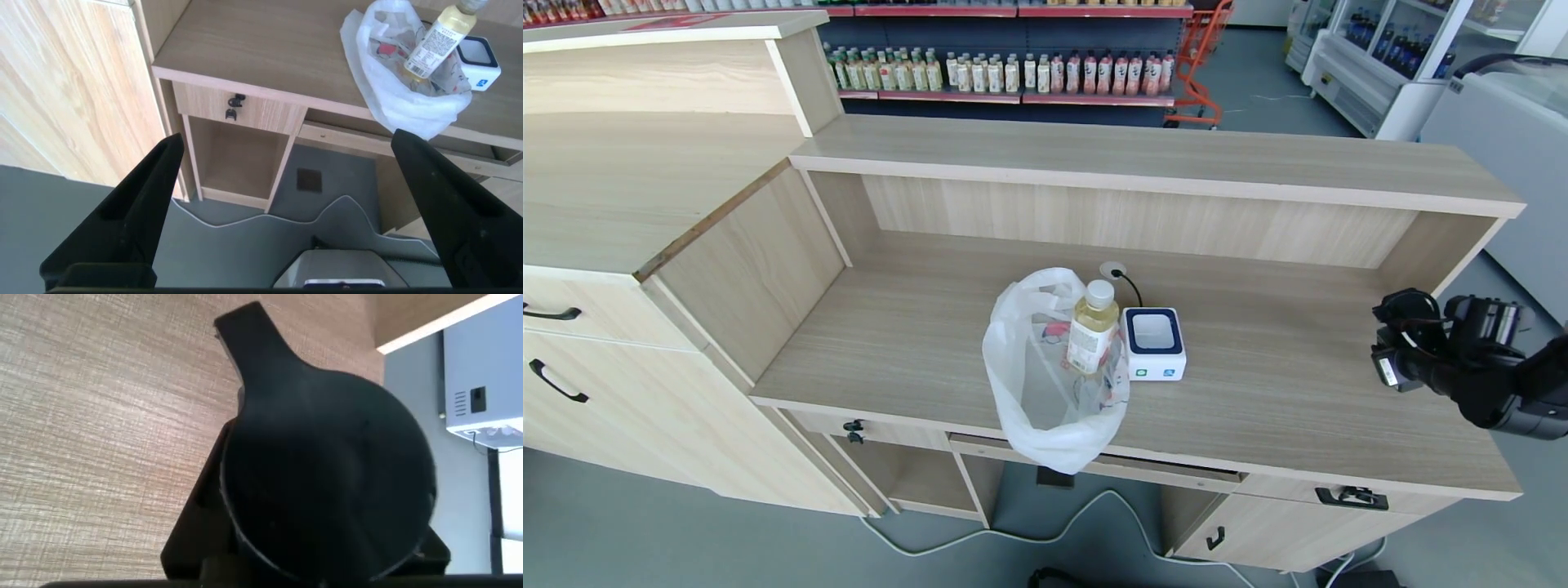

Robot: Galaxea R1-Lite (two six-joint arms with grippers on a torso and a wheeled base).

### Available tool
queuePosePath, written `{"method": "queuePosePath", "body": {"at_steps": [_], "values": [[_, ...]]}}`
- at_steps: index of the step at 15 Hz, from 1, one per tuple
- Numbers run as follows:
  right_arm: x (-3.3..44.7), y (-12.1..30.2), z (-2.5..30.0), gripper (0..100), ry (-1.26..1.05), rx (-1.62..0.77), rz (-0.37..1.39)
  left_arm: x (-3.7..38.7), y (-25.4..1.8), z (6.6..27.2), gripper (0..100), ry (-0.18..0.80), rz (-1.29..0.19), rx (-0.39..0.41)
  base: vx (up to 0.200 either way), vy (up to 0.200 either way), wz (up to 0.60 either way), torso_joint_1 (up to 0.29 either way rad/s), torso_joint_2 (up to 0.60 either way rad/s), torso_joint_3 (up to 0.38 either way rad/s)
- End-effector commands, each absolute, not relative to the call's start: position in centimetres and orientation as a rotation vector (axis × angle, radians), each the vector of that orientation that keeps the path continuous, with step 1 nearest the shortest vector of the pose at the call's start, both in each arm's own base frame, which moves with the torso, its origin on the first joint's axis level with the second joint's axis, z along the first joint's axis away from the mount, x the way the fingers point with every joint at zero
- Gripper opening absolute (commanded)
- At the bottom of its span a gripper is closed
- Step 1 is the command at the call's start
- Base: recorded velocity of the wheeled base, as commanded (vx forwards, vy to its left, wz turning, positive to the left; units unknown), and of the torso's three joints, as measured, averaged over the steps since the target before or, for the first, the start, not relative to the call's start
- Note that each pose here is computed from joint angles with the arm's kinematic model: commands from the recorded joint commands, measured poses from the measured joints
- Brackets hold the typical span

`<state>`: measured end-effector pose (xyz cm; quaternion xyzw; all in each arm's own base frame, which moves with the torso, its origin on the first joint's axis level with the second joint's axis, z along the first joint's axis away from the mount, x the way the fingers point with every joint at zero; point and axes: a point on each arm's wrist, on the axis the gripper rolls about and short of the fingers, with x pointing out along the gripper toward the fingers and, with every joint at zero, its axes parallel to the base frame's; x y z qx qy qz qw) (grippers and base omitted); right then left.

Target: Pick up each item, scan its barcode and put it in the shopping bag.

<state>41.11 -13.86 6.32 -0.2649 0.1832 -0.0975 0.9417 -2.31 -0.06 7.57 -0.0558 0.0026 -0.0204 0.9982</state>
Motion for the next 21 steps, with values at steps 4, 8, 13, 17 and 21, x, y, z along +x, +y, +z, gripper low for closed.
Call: {"method": "queuePosePath", "body": {"at_steps": [4,8,13,17,21], "values": [[33.8,-14.3,15.4,0,0.286,-0.752,-0.291,-2.3,-0.1,7.6,100,0.005,-0.041,-0.112,0.0,0.0,0.0,0.0,0.0,0.0],[23.0,-9.8,19.7,0,0.139,-0.884,-0.225,-2.3,-0.1,7.6,100,0.005,-0.041,-0.112,0.0,0.0,0.0,0.0,0.0,0.0],[20.0,-2.2,23.6,0,-0.588,-1.437,0.477,-2.3,-0.1,7.6,100,0.005,-0.041,-0.112,0.0,0.0,0.0,0.0,0.0,0.0],[18.7,3.6,22.7,0,-1.143,-1.749,0.635,-2.3,-0.1,7.6,100,0.005,-0.041,-0.112,0.0,0.0,0.0,0.0,0.0,0.0],[16.7,6.5,23.5,0,-1.587,-1.857,0.545,-2.3,-0.1,7.6,100,0.005,-0.041,-0.112,0.0,0.0,0.0,0.0,0.0,0.0]]}}
